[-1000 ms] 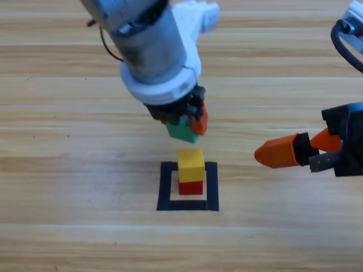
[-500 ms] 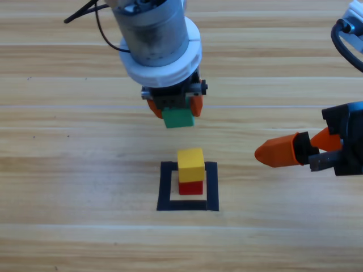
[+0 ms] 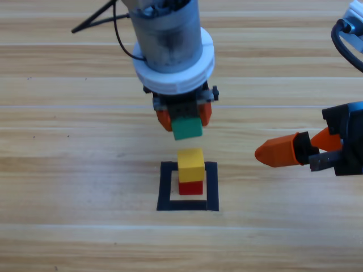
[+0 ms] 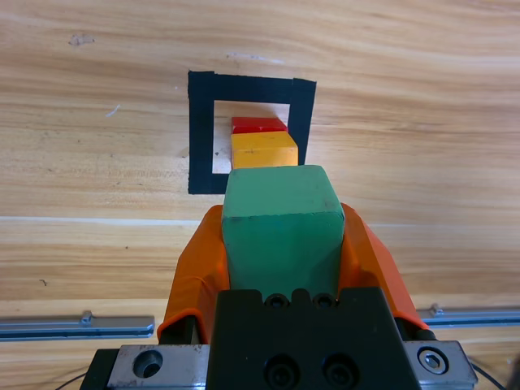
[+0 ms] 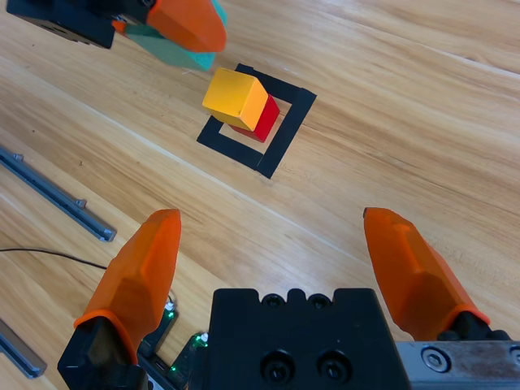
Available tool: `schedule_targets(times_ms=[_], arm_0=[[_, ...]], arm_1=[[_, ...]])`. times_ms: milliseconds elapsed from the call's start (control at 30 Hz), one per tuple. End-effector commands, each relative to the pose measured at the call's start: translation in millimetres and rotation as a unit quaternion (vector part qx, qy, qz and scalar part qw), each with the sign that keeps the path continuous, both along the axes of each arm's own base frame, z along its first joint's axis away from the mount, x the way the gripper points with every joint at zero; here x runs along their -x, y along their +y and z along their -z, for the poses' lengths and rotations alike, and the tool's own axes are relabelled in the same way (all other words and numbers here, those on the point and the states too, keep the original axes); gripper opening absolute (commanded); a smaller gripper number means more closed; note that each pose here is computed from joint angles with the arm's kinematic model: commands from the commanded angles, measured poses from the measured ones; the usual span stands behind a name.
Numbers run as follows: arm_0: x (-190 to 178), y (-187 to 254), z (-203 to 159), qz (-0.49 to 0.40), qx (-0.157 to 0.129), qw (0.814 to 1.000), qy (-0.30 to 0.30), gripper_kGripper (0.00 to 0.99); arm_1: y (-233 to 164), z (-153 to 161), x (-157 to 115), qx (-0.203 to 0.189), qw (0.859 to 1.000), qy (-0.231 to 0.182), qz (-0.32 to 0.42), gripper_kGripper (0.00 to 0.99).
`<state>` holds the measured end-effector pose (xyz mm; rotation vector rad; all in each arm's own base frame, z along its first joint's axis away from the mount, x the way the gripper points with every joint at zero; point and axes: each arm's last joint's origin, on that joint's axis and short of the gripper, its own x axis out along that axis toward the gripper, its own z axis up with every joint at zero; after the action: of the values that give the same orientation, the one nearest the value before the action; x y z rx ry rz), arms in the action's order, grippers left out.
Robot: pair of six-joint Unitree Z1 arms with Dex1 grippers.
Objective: Stack the blocks in the rectangular block: red at the bottom, yellow in the middle, green on top
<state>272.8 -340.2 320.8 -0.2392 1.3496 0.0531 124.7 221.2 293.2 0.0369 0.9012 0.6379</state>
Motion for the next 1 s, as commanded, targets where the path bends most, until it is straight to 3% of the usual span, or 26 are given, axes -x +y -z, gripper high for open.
schedule_targets(times_ms=[33,1000], arm_0=[[-2.1,-20.1,36.7,0.013,-0.029,0.999,0.033,0.206],[-0.4,-34.3,61.3,0.024,-0.046,0.997,0.052,0.206]], arm_1=[[-12.7,-4.0,-0.6,-0.011,1.0,-0.011,0.014,0.99],[-13.2,-3.1,-0.6,-0.006,1.0,-0.014,0.012,0.99]])
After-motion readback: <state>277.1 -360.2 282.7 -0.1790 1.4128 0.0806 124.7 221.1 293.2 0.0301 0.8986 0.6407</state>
